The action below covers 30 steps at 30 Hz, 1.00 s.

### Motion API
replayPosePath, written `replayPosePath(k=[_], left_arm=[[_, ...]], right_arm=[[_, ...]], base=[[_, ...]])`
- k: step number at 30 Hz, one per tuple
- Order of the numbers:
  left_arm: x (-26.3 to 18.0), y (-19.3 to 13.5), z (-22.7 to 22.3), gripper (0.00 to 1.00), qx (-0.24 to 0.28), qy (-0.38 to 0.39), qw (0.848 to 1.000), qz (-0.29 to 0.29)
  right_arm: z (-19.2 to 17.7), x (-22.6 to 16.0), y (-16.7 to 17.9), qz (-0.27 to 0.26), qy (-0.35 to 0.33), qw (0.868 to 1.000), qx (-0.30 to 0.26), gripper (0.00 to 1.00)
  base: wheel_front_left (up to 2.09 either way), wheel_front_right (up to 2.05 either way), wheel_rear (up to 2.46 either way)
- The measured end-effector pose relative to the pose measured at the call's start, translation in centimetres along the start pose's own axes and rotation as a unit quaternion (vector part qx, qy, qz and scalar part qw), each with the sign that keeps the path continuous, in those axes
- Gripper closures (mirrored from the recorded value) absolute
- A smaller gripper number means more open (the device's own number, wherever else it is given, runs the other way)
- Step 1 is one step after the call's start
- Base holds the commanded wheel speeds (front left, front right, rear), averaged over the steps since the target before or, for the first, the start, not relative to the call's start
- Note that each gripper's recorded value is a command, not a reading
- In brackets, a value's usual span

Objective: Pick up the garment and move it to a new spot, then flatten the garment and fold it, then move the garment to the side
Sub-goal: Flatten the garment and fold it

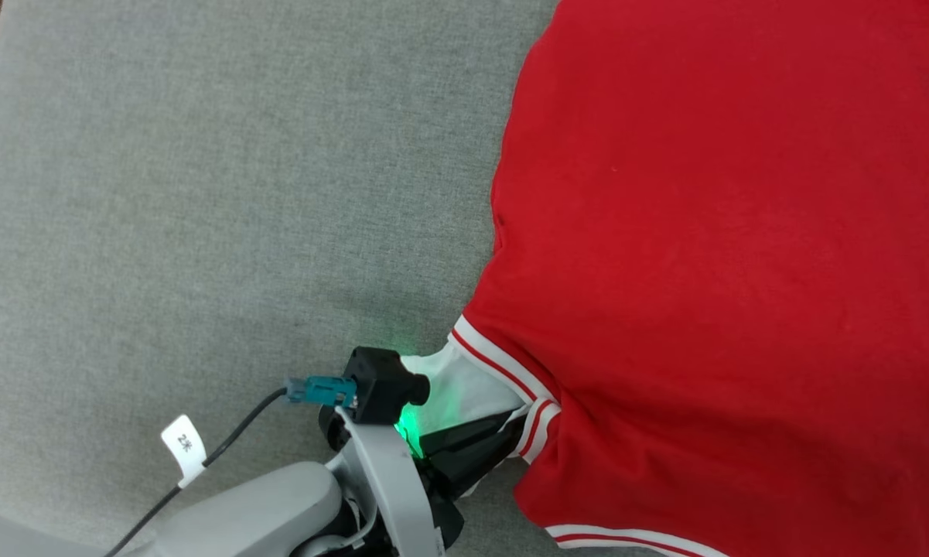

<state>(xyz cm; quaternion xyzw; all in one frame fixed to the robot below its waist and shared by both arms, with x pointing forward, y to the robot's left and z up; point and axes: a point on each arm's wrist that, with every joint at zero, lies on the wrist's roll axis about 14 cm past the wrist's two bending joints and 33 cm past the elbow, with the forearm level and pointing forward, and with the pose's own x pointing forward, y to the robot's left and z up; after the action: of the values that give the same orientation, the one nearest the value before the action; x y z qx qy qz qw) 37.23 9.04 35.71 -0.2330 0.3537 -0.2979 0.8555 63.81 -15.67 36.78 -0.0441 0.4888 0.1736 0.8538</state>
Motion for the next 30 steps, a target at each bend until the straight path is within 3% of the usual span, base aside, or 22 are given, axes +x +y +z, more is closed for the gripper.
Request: replayPosePath(k=[1, 8, 14, 24, 30], left_arm=[[0.0, 0.0, 0.0, 1.0, 0.0, -0.001, 1.0, 0.0], [0.2, -0.3, 0.6, 1.0, 0.01, -0.017, 1.0, -0.006], [-0.4, -0.6, 1.5, 1.0, 0.017, -0.04, 0.999, -0.002], [-3.0, -0.1, 2.7, 1.0, 0.031, -0.071, 0.997, 0.027], [-3.0, -1.3, 3.2, 1.0, 0.042, -0.078, 0.996, 0.015]], right_arm=[[0.0, 0.0, 0.0, 0.002, 0.0, 1.0, 0.002, 1.0], [0.6, -1.1, 0.5, 0.017, -0.034, 0.999, 0.023, 1.0], [-0.7, -4.1, 0.0, 0.014, -0.061, 0.998, 0.006, 1.0], [-9.2, -11.1, 0.5, 0.05, -0.037, 0.998, 0.004, 1.0], [-17.1, -14.6, 1.5, 0.067, 0.01, 0.998, 0.017, 1.0]], base=[[0.0, 0.0, 0.0], [0.0, 0.0, 0.0], [0.0, 0.0, 0.0], [0.0, 0.0, 0.0], [0.0, 0.0, 0.0]])
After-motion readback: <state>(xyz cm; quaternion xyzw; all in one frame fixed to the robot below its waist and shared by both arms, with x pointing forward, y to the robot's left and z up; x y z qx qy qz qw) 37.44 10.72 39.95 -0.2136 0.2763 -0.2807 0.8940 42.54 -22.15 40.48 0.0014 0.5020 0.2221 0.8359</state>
